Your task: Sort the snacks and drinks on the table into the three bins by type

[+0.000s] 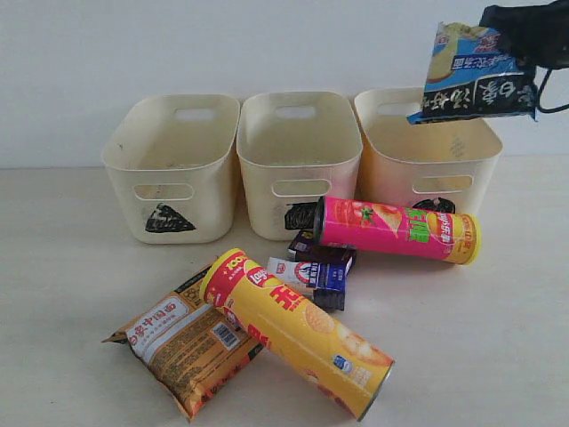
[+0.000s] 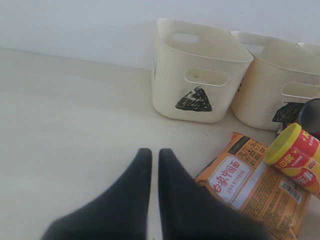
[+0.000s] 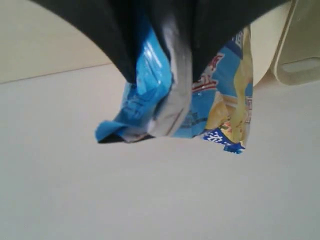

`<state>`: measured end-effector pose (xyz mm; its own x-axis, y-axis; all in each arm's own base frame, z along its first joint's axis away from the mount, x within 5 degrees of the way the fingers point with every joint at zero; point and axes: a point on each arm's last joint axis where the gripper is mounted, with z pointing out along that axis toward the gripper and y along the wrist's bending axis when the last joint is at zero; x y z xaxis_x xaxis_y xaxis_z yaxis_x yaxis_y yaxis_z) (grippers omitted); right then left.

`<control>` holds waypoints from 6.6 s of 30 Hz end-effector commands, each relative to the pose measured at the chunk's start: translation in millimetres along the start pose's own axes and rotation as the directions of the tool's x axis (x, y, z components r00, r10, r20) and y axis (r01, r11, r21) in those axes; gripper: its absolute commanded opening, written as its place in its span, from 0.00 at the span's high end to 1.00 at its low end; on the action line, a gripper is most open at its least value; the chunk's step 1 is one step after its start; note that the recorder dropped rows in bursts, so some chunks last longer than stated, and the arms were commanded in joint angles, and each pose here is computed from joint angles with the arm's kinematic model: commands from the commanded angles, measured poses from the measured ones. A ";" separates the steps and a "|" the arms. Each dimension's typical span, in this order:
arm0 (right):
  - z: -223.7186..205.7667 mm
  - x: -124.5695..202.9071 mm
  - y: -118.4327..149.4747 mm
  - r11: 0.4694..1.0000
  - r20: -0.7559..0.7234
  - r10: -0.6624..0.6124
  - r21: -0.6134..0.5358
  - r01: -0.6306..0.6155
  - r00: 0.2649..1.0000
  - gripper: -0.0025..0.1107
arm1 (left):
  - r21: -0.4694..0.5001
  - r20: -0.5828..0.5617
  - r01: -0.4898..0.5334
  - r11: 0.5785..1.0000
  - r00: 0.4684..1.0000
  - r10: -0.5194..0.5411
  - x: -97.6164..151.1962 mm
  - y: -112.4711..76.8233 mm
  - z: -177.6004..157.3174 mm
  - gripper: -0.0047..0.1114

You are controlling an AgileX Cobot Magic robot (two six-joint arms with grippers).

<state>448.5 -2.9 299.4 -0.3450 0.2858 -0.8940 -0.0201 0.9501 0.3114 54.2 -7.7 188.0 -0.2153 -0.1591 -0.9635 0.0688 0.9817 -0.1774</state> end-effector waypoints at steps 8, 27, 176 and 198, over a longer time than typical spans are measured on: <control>51.8 21.6 5.3 0.998 -0.054 -0.009 -0.060 0.006 0.998 0.82 | -0.005 0.001 -0.006 1.000 1.000 0.006 0.9 0.5 0.2 0.92; 25.8 -11.0 15.7 0.993 0.051 -0.111 -0.030 0.113 0.992 0.60 | -0.005 0.001 -0.006 1.000 1.000 0.006 0.9 0.5 0.2 0.92; -314.1 193.7 -18.1 0.993 0.444 -0.114 0.076 0.089 0.889 0.98 | 0.238 -0.443 -0.254 0.937 0.831 0.338 -221.5 -67.5 35.1 0.92; -314.0 193.9 -18.1 0.993 0.442 -0.112 0.075 0.087 0.890 0.98 | 0.372 -0.837 0.232 0.899 0.502 0.217 -143.2 -115.9 160.0 0.73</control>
<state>87.6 -4.3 222.6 0.1111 0.2052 -0.9724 0.0234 0.9776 0.2090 225.0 -105.4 319.9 -0.8909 0.2501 -0.3791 0.3964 0.8355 -0.3804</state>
